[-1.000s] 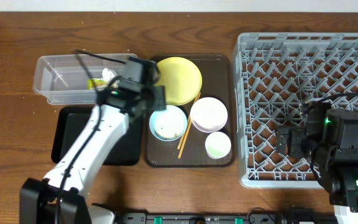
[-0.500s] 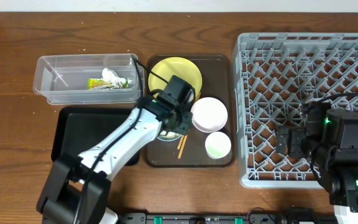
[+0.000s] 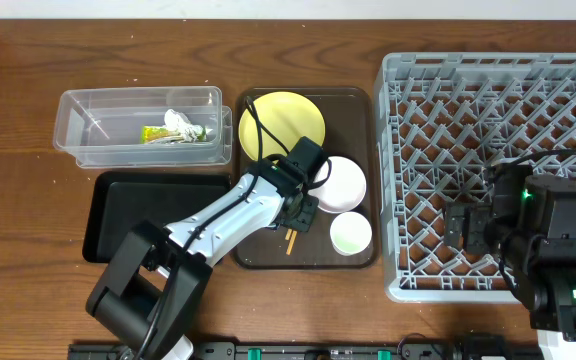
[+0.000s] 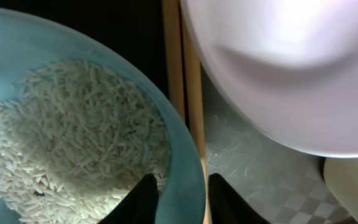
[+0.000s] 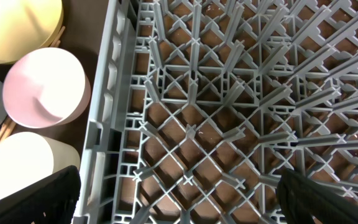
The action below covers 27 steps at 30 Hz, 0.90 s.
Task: Sort waste into correct bins and load items into the dishwasher rack
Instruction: 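Grasp the rim of the light-blue rice bowl with the left gripper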
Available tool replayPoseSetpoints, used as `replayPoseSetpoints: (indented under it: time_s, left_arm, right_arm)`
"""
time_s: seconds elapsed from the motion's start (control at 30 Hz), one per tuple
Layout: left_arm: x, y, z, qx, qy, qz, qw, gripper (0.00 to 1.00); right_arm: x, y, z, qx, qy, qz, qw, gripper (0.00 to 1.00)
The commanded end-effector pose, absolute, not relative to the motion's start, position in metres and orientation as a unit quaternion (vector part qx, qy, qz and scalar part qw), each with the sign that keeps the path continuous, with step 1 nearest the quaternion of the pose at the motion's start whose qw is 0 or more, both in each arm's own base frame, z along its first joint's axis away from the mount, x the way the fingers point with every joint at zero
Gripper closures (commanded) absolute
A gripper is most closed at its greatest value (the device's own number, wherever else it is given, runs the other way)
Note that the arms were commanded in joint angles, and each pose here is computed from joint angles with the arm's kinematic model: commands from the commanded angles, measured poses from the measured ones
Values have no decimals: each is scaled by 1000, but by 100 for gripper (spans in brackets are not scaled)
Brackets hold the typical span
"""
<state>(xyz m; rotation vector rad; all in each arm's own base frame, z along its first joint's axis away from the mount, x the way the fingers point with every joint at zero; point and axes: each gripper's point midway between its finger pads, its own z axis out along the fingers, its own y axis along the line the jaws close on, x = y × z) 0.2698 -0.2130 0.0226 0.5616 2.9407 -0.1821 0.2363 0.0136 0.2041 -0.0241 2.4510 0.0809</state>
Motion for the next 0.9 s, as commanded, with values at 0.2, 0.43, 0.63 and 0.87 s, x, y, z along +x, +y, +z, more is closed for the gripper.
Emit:
replayPoseSetpoints:
  time_s: [0.2, 0.43, 0.63, 0.87]
  left_arm:
    - [264, -206, 8, 190, 979, -43, 53, 77]
    - [261, -210, 8, 198, 978, -42, 52, 91]
    - [265, -206, 11, 203, 977, -16, 69, 94]
    - [274, -211, 62, 210, 970, -37, 121, 94]
  right_arm:
    - [237, 16, 212, -7, 937, 37, 347, 1]
    - [237, 16, 212, -7, 937, 37, 347, 1]
    - [237, 16, 212, -7, 937, 37, 347, 1]
    - [237, 16, 212, -7, 937, 37, 347, 1]
